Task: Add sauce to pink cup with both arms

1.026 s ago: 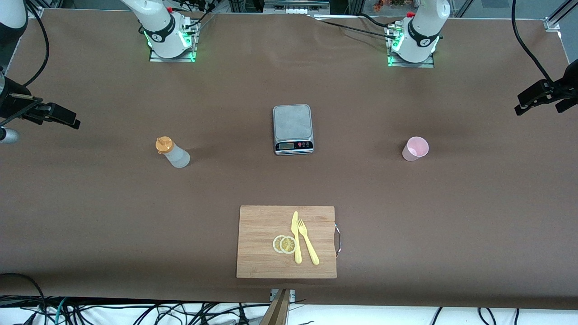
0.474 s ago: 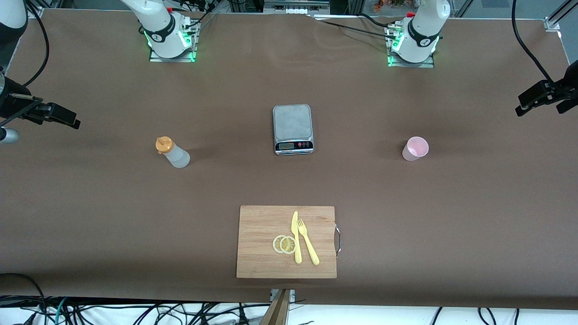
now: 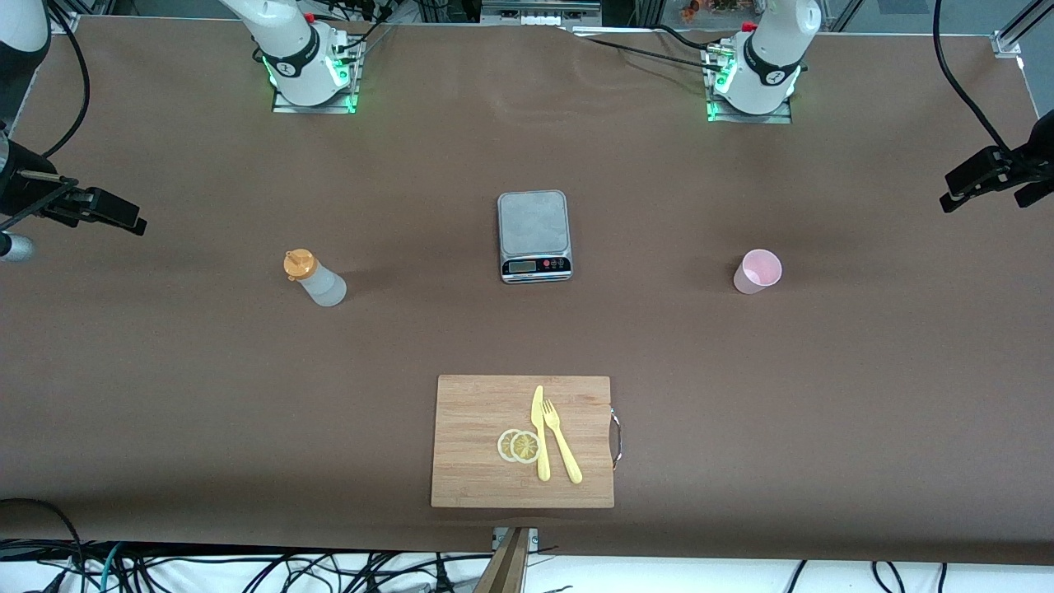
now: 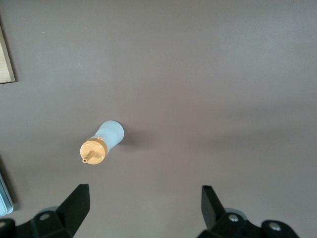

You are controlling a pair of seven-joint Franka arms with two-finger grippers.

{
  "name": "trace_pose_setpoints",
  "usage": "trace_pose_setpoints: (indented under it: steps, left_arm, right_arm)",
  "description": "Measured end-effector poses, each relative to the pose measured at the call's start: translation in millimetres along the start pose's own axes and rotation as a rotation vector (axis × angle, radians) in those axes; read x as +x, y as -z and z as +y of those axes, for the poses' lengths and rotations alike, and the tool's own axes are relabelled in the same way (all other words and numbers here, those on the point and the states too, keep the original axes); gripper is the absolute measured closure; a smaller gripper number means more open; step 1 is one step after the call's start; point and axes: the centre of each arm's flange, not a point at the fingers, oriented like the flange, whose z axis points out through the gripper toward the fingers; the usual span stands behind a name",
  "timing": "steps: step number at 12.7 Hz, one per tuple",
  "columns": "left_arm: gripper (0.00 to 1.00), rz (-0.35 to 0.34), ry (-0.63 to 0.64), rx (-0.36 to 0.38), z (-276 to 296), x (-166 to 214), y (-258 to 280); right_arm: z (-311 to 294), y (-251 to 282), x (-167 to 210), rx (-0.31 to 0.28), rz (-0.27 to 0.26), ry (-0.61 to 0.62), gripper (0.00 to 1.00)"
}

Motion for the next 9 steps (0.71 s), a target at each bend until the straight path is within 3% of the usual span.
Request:
trace_pose_setpoints:
  steps: [4,9]
  left_arm:
    - [0.00,0.017,-0.001,-0.002,0.7,12.7,-39.4]
    - [0.00,-0.046,-0.003,-0.005,1.1,17.7,-168.8]
  right_arm:
    - [0.0,0.0,0.0,0.000,0.000,0.000,0.00]
    - [0.1,0.0,-0.1,0.000,-0.001,0.000,0.00]
